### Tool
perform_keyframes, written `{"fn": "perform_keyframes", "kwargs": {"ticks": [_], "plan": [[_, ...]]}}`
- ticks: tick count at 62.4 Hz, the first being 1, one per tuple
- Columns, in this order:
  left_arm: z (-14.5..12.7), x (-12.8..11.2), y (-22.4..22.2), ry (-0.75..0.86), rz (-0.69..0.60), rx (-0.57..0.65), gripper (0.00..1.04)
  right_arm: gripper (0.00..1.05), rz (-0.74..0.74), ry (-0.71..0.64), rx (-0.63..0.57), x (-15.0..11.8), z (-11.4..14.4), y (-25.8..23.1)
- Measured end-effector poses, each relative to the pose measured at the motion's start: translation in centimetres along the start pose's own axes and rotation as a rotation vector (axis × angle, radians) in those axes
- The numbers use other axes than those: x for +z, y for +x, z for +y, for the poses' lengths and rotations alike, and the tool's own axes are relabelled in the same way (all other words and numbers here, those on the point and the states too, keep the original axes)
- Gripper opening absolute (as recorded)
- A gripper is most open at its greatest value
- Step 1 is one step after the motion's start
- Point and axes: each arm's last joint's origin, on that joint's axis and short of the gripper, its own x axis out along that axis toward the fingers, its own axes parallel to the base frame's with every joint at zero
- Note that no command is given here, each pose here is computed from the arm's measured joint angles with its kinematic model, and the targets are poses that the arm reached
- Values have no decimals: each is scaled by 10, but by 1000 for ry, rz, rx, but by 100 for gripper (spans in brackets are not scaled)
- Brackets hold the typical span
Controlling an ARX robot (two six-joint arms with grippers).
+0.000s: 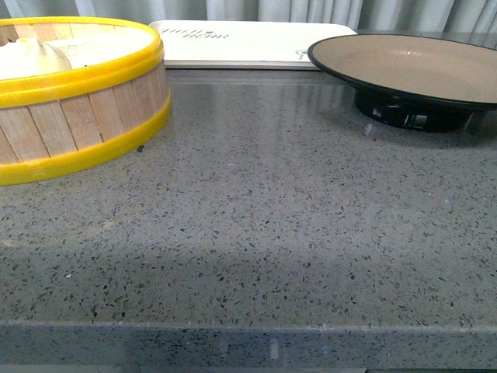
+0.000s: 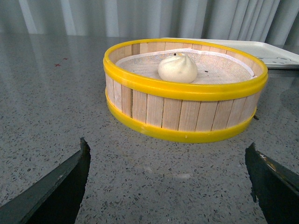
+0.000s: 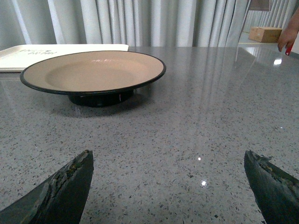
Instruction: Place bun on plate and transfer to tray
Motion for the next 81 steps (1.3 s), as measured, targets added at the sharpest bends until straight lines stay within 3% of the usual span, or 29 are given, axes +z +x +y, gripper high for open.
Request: {"fn": "perform_keyframes", "kwargs": {"ticks": [51, 53, 56, 58, 64, 81], "plan": [[0, 0, 0, 0, 0, 0, 98, 96, 0, 0, 0, 0, 0, 0], [0, -1, 1, -7, 41, -18, 98, 96, 0, 0, 0, 0, 0, 0], [-2, -1, 1, -50, 215, -94, 98, 96, 0, 0, -2, 0, 0, 0], [-3, 3, 2, -90, 415, -145, 98, 96, 0, 0, 0, 0, 0, 0], [-4, 34, 10, -154, 602, -166, 98, 96, 0, 0, -1, 0, 0, 0], [-5, 111, 49, -164, 424, -141, 98, 96, 0, 0, 0, 0, 0, 0]]}}
